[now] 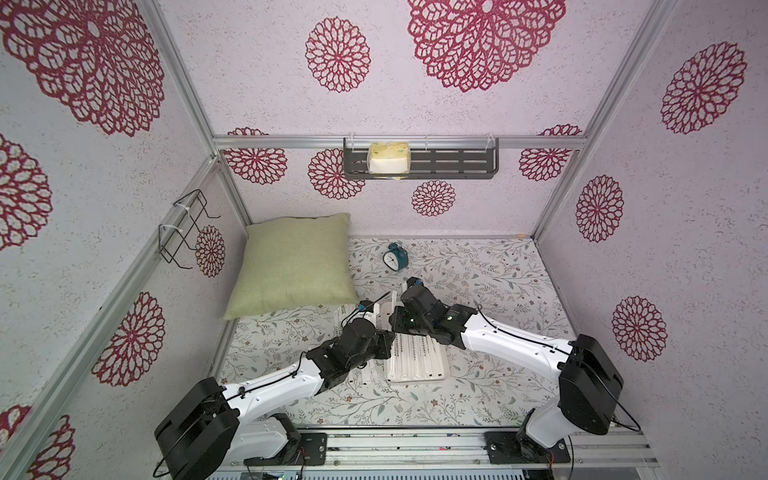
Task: Put the straws into the storage box
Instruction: Place the straw in the storage box.
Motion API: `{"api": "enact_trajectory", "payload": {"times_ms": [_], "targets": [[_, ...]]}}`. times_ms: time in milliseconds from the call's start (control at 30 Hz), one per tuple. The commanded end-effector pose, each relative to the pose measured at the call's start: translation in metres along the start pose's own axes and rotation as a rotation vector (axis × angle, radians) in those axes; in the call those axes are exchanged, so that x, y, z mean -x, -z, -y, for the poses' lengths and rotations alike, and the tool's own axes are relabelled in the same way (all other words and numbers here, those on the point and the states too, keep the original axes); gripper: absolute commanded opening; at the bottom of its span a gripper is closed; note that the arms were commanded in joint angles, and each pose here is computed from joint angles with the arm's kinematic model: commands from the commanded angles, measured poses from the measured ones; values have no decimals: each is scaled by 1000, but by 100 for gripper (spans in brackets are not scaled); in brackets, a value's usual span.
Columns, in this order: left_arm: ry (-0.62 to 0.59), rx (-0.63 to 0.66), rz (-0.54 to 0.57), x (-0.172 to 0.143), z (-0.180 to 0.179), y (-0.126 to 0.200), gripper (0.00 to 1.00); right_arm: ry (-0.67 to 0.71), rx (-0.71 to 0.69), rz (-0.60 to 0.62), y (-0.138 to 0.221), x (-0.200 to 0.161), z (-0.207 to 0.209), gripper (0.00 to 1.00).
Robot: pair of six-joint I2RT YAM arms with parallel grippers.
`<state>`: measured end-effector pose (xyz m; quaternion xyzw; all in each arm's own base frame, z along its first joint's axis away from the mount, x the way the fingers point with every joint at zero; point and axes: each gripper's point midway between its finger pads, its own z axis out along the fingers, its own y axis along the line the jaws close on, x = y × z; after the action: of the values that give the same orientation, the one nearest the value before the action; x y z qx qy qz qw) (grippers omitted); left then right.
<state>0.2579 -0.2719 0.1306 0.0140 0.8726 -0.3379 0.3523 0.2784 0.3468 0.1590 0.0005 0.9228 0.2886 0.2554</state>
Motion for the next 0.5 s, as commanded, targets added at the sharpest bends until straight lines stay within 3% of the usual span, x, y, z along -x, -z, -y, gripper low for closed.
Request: {"api": "enact_trajectory", "payload": {"times_ms": [0,233,467], "targets": [[-8,-27,34,9,11,0,9,-16,15,12,0,1,-4,17],[-3,-24,26,8,11,-1,17,-14,10,30,2,6,-3,14],[19,-5,-9,2,7,4,37,3,-36,68,9,30,15,12]]}}
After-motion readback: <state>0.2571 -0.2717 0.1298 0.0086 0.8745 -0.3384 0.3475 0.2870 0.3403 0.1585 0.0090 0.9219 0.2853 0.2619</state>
